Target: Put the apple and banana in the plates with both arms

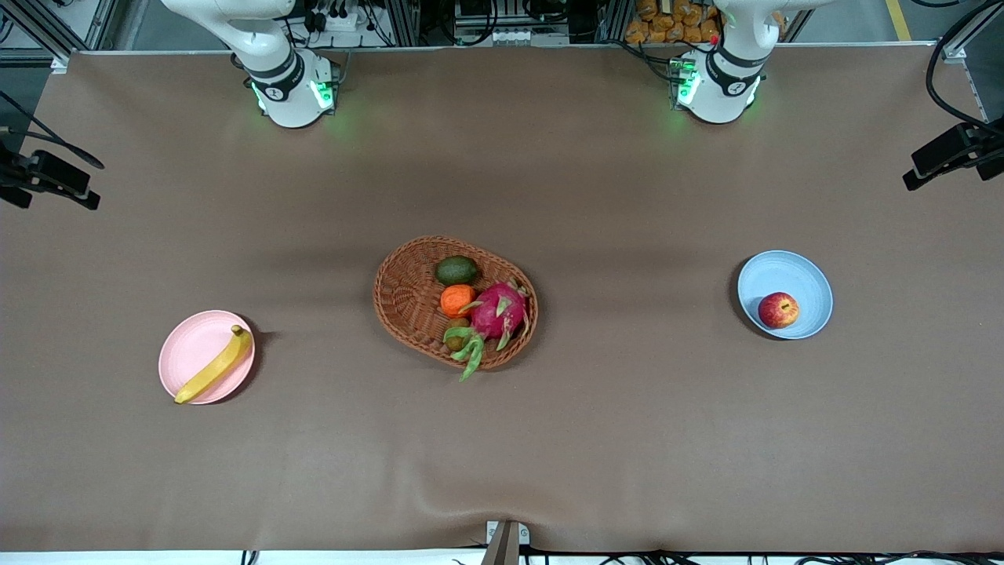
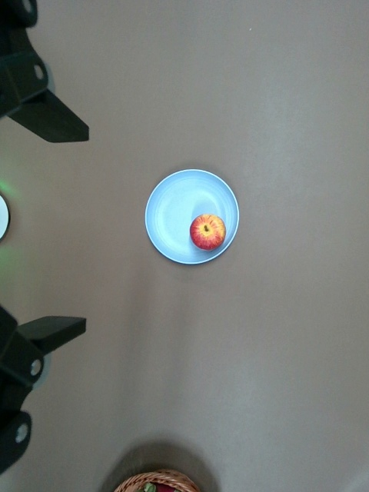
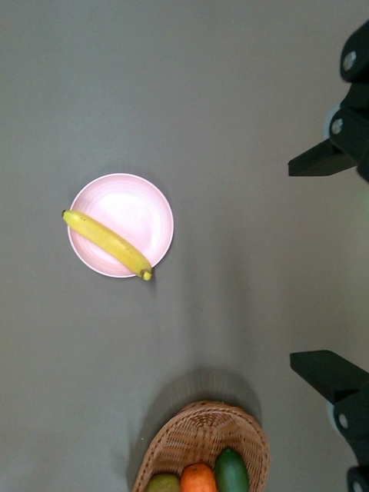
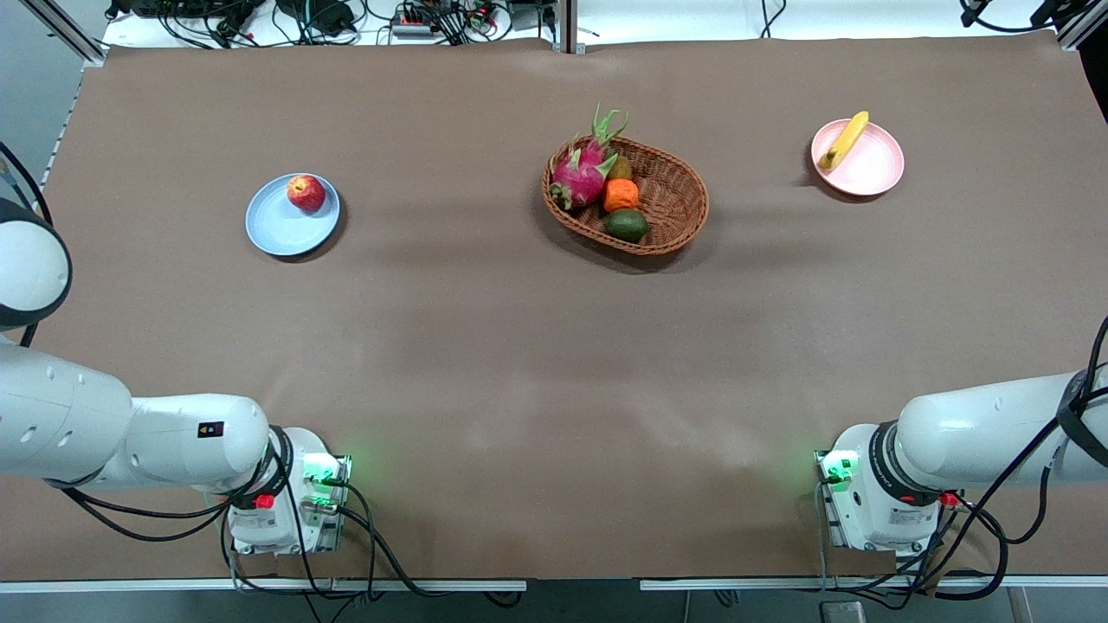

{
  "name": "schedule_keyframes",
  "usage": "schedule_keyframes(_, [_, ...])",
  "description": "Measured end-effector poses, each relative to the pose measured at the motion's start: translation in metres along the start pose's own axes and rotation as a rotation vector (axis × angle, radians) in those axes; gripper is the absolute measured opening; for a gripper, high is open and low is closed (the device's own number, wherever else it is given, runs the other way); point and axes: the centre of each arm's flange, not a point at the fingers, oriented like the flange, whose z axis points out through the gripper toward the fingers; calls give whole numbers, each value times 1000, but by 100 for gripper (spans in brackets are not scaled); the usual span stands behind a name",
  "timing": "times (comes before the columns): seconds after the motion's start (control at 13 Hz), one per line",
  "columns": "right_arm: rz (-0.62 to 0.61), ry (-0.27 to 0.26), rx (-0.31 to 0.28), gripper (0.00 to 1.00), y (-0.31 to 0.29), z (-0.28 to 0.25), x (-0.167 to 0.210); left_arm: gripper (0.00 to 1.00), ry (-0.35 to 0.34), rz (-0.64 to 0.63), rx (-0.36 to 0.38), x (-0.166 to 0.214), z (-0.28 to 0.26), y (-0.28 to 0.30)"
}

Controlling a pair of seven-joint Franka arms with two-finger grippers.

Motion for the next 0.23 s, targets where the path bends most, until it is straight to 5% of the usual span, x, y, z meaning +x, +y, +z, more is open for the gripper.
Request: schedule_keyframes(0.23, [38, -9, 0, 100, 4, -3, -2, 100, 0, -3, 5, 1, 1, -2])
